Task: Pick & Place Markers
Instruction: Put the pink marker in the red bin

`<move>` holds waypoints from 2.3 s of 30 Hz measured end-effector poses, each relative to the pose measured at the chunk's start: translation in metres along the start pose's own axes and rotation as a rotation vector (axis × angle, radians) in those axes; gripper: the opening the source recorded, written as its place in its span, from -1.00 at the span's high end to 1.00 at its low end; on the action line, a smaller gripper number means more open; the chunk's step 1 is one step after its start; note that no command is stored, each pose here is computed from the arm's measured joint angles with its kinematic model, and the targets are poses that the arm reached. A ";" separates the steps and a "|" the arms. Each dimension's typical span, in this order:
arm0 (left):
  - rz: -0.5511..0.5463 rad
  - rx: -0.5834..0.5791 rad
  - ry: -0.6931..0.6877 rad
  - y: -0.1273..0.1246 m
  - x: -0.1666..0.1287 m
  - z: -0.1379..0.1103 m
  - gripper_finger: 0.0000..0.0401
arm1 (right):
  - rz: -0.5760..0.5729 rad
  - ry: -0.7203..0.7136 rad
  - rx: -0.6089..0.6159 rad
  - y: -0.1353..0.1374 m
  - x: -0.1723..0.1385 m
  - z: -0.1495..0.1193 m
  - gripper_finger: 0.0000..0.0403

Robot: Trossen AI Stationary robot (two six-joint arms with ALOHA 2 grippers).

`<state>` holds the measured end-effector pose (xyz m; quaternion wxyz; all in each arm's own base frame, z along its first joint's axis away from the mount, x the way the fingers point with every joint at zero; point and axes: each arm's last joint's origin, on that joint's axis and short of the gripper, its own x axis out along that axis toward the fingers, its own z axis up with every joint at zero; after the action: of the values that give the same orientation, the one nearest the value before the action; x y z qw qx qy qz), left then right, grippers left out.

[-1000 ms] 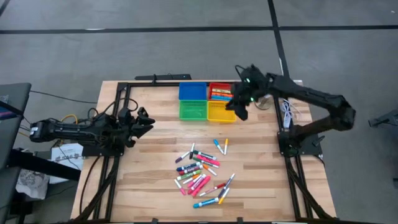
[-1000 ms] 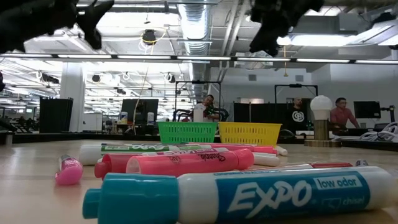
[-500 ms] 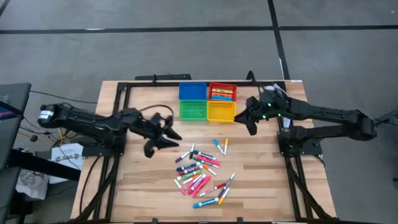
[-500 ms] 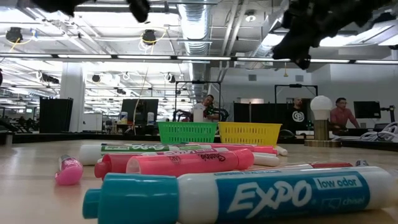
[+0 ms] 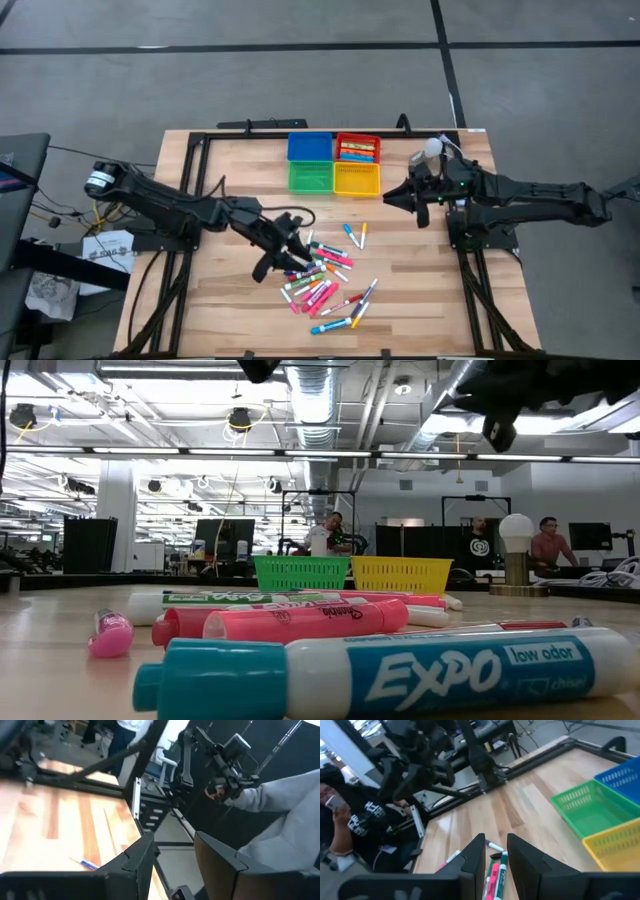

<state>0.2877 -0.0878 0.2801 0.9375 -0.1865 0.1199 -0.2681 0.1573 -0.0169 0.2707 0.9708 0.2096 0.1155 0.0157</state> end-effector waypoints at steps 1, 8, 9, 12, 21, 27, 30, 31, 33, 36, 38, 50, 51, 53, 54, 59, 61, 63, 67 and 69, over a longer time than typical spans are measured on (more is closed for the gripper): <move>-0.007 -0.013 0.004 -0.002 0.001 -0.001 0.30 | 0.002 -0.003 -0.019 0.001 0.000 0.000 0.65; -0.057 -0.093 -0.061 -0.014 0.004 0.002 0.30 | 0.011 -0.002 -0.027 0.003 0.001 -0.001 0.65; -0.044 -0.107 -0.068 -0.016 0.005 0.002 0.30 | 0.011 -0.002 -0.025 0.003 0.001 -0.001 0.65; -0.010 -0.165 -0.050 -0.019 0.015 -0.005 0.30 | 0.010 -0.003 -0.025 0.003 0.001 -0.001 0.65; 0.048 -0.384 0.240 -0.005 0.079 -0.032 0.30 | 0.010 -0.003 -0.031 0.003 0.001 -0.001 0.65; 0.105 -0.543 0.271 0.015 0.108 -0.040 0.30 | 0.010 -0.002 -0.034 0.003 0.001 -0.001 0.65; 0.096 -0.587 0.284 0.017 0.126 -0.042 0.30 | 0.010 -0.002 -0.055 0.003 0.001 -0.001 0.65; 0.090 -0.601 0.287 0.018 0.132 -0.043 0.30 | 0.010 -0.002 -0.059 0.003 0.001 -0.001 0.65; 0.086 -0.632 0.289 0.018 0.144 -0.044 0.30 | 0.011 -0.002 -0.061 0.003 0.001 -0.001 0.65; 0.099 -0.697 0.296 0.022 0.157 -0.049 0.30 | 0.012 0.000 -0.082 0.003 0.001 -0.001 0.65; 0.114 -0.745 0.292 0.024 0.162 -0.052 0.30 | 0.012 0.000 -0.092 0.003 0.001 -0.001 0.65; 0.228 -0.742 0.146 0.031 0.161 -0.043 0.30 | 0.013 -0.001 -0.111 0.003 0.001 -0.001 0.65; 0.237 -0.754 0.109 0.030 0.161 -0.040 0.30 | 0.013 -0.001 -0.111 0.003 0.001 -0.001 0.65; 0.255 -0.764 0.059 0.029 0.159 -0.034 0.30 | 0.012 0.003 -0.110 0.003 0.001 -0.001 0.65; 0.255 -0.759 0.027 0.028 0.159 -0.031 0.30 | 0.012 0.003 -0.110 0.003 0.001 -0.001 0.65; 0.326 -0.748 -0.076 0.022 0.154 -0.021 0.30 | 0.011 0.006 -0.109 0.003 0.001 -0.001 0.65; 0.377 -0.739 -0.118 0.017 0.152 -0.020 0.30 | 0.011 0.006 -0.110 0.003 0.001 -0.001 0.65; 0.431 -0.718 -0.149 0.008 0.148 -0.017 0.30 | 0.009 0.010 -0.109 0.003 0.001 -0.001 0.65; 0.514 -0.635 -0.185 -0.013 0.144 -0.019 0.30 | 0.005 0.015 -0.125 0.002 0.001 -0.002 0.65; 0.524 -0.604 -0.202 -0.024 0.144 -0.018 0.30 | 0.004 0.017 -0.131 0.002 0.001 -0.002 0.65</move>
<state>0.3902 -0.1908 0.2556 0.8842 -0.4419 0.1441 0.0468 0.1574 -0.0138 0.2698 0.9815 0.1455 0.1218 0.0271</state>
